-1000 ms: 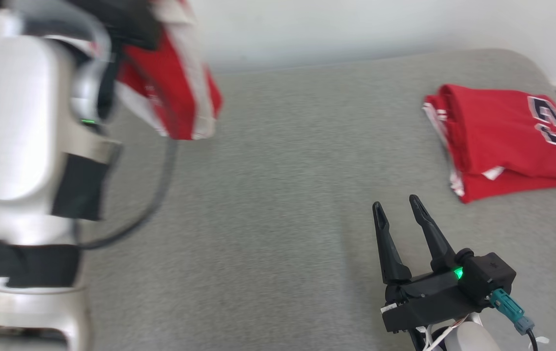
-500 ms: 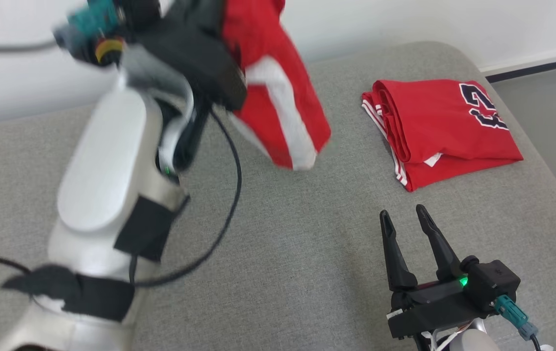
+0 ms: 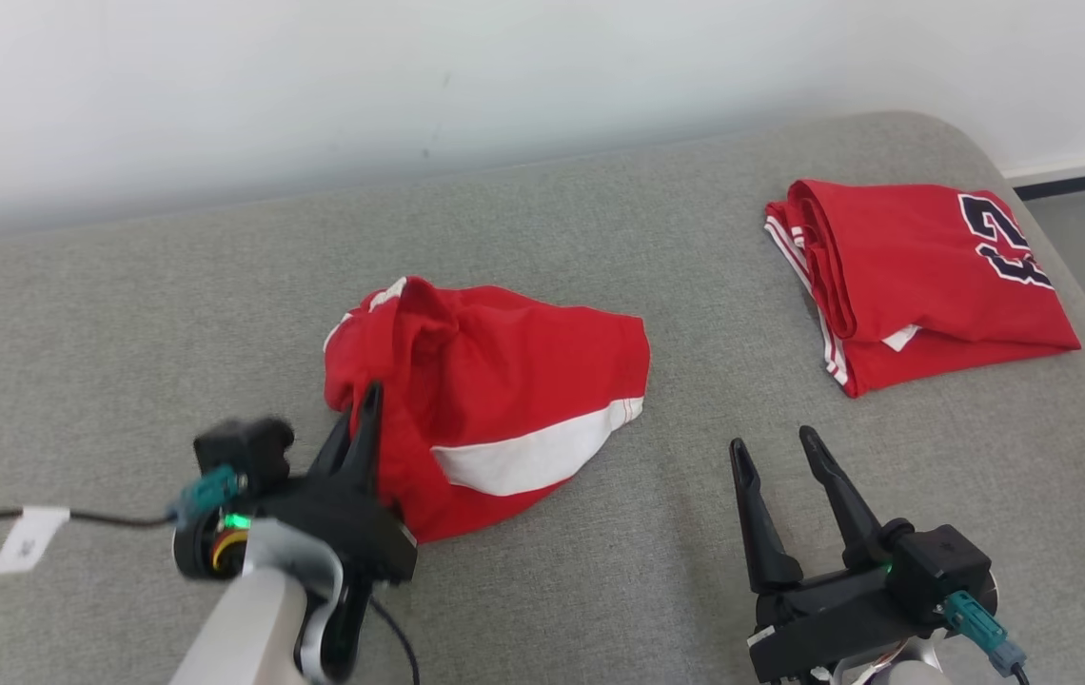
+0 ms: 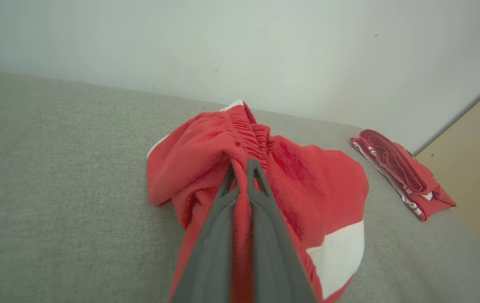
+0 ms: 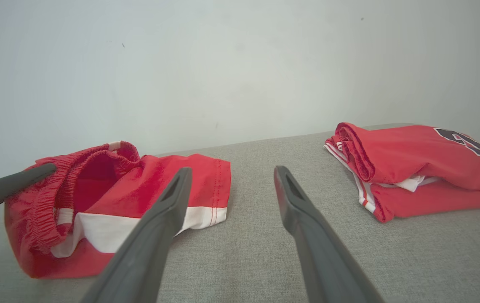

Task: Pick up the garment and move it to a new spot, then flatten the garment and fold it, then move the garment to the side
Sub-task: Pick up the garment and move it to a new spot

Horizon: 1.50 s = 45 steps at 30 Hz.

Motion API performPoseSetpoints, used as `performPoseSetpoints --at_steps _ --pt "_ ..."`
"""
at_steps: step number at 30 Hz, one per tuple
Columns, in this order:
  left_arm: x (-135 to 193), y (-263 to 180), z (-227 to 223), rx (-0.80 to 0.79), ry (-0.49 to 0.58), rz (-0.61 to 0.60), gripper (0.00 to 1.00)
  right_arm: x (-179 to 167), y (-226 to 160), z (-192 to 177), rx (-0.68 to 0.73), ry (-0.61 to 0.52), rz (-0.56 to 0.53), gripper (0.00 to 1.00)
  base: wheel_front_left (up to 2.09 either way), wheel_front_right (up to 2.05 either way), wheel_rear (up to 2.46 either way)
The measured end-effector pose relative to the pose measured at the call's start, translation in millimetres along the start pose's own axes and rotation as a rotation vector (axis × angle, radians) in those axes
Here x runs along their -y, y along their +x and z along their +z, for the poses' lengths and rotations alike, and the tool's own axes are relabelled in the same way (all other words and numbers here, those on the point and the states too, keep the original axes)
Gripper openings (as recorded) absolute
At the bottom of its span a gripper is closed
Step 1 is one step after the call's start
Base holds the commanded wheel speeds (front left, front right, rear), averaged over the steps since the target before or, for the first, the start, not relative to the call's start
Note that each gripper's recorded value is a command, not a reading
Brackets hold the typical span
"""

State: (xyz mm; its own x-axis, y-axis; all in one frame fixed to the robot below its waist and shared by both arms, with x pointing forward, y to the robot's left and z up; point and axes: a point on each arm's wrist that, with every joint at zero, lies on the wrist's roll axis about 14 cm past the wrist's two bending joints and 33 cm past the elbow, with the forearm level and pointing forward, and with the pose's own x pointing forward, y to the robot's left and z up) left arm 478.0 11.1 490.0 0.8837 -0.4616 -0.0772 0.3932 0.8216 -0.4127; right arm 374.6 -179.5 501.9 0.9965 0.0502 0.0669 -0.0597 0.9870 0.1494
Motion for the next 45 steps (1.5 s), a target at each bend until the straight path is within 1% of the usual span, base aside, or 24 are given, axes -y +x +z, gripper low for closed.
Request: performPoseSetpoints --at_steps 3,4,5,6,13,17,21,24,30,37,39,42,45 --pt "-13.4 -12.9 -10.9 -0.008 0.004 0.038 0.0 -5.4 0.6 -1.6 -0.004 0.002 0.016 1.0 0.0 0.0 0.0" --pt "-17.9 -16.6 -14.4 -0.016 0.016 0.049 0.16 -7.1 0.5 -2.0 -0.006 0.001 0.021 1.0 0.0 0.0 0.0" --pt "-21.2 -19.7 -15.9 -0.019 0.036 0.054 0.83 -8.9 0.3 -2.0 -0.006 0.002 0.027 1.0 0.0 0.0 0.0" --pt "-24.0 -22.5 -16.0 -0.017 0.057 0.058 1.0 -10.5 0.1 -2.1 -0.006 0.002 0.031 1.0 0.0 0.0 0.0" --pt "-35.8 -34.7 4.9 0.063 0.143 0.086 1.0 -17.9 -4.5 -2.0 -0.005 0.018 0.049 1.0 0.0 0.0 0.0" --pt "-47.2 -50.4 14.2 0.095 0.173 0.124 1.0 -18.2 -5.8 7.4 0.024 0.018 0.049 1.0 0.0 0.0 0.0" --pt "-52.9 -67.5 33.8 0.158 0.221 0.153 1.0 -16.1 -10.1 12.2 0.04 0.018 0.042 1.0 0.0 0.0 0.0" --pt "-56.5 -82.5 45.9 0.196 0.278 0.171 1.0 -16.0 -10.2 17.1 0.055 0.012 0.042 1.0 0.0 0.0 0.0" --pt "-64.4 -111.7 62.6 0.263 0.311 0.216 1.0 -14.4 -9.9 24.2 0.079 0.002 0.039 1.0 0.0 0.0 0.0" --pt "-69.3 -142.2 71.5 0.318 0.346 0.28 1.0 -2.6 -15.5 20.8 0.07 -0.001 0.002 1.0 0.0 0.0 0.0" --pt "-71.0 -151.0 68.6 0.318 0.351 0.299 1.0 0.9 -18.3 17.9 0.061 -0.002 -0.009 1.0 0.0 0.0 0.0" --pt "-71.6 -162.2 61.3 0.302 0.385 0.317 1.0 3.6 -21.1 14.8 0.052 -0.002 -0.018 1.0 0.0 0.0 0.0" --pt "-72.3 -173.3 53.6 0.293 0.372 0.337 1.0 6.0 -23.9 10.8 0.04 -0.001 -0.026 1.0 0.0 0.0 0.0"
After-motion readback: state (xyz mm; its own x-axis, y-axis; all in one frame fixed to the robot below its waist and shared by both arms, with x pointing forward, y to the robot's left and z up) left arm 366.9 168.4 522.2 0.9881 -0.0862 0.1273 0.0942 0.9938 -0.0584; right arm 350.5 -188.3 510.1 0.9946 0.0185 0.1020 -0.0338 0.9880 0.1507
